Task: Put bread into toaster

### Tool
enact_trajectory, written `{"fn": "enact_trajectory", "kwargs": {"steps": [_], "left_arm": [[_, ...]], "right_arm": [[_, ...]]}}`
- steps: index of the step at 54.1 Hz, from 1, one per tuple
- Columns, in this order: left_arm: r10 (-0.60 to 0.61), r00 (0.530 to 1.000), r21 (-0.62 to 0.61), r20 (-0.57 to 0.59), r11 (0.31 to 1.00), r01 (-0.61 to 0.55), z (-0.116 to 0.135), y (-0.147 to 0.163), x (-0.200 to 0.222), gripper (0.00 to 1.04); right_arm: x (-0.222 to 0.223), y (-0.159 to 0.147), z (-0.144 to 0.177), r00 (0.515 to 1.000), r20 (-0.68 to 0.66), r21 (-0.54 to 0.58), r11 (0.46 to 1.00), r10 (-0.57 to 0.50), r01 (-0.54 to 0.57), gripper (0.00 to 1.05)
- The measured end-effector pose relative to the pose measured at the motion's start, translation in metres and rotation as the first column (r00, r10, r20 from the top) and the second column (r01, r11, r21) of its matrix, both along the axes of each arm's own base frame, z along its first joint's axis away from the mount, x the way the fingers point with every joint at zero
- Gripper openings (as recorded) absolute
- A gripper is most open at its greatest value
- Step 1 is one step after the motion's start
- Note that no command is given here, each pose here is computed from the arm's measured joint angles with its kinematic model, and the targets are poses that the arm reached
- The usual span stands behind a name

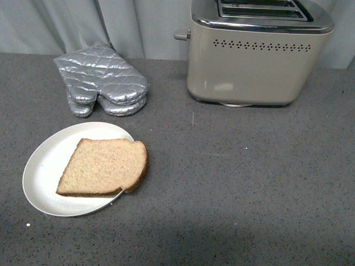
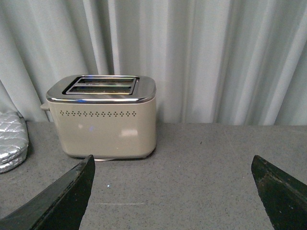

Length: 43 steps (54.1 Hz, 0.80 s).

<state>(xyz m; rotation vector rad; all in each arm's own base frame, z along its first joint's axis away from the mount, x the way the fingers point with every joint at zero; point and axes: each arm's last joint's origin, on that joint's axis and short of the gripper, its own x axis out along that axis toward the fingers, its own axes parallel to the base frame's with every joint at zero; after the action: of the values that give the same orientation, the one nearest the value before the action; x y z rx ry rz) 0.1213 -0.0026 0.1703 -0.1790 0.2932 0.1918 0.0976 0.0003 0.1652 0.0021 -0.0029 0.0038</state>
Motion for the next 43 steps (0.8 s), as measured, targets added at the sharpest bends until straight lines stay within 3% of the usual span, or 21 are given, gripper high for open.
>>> {"fn": "enact_trajectory", "kwargs": {"steps": [10,24,43], "left_arm": [[-0.089,0.983,-0.097,-0.160,0.993,0.074,-0.009,0.003,0.070,0.98],[-0.167,0.848,-0.109,-0.503,0.986,0.130,-0.065,0.010,0.138,0.98],[-0.199,0.743,-0.137,-0.639,0.980,0.145,-0.104,0.019,0.181,0.98]], "right_arm": [[0.000,0.000,0.000,1.000,0.000,0.000,1.000,-0.001,0.001,0.95],[0.000,0.000,0.000,1.000,0.000,0.000,1.000,0.000,0.000,0.95],[0.000,0.000,0.000,1.000,0.000,0.000,1.000,0.000,0.000,0.95]]}}
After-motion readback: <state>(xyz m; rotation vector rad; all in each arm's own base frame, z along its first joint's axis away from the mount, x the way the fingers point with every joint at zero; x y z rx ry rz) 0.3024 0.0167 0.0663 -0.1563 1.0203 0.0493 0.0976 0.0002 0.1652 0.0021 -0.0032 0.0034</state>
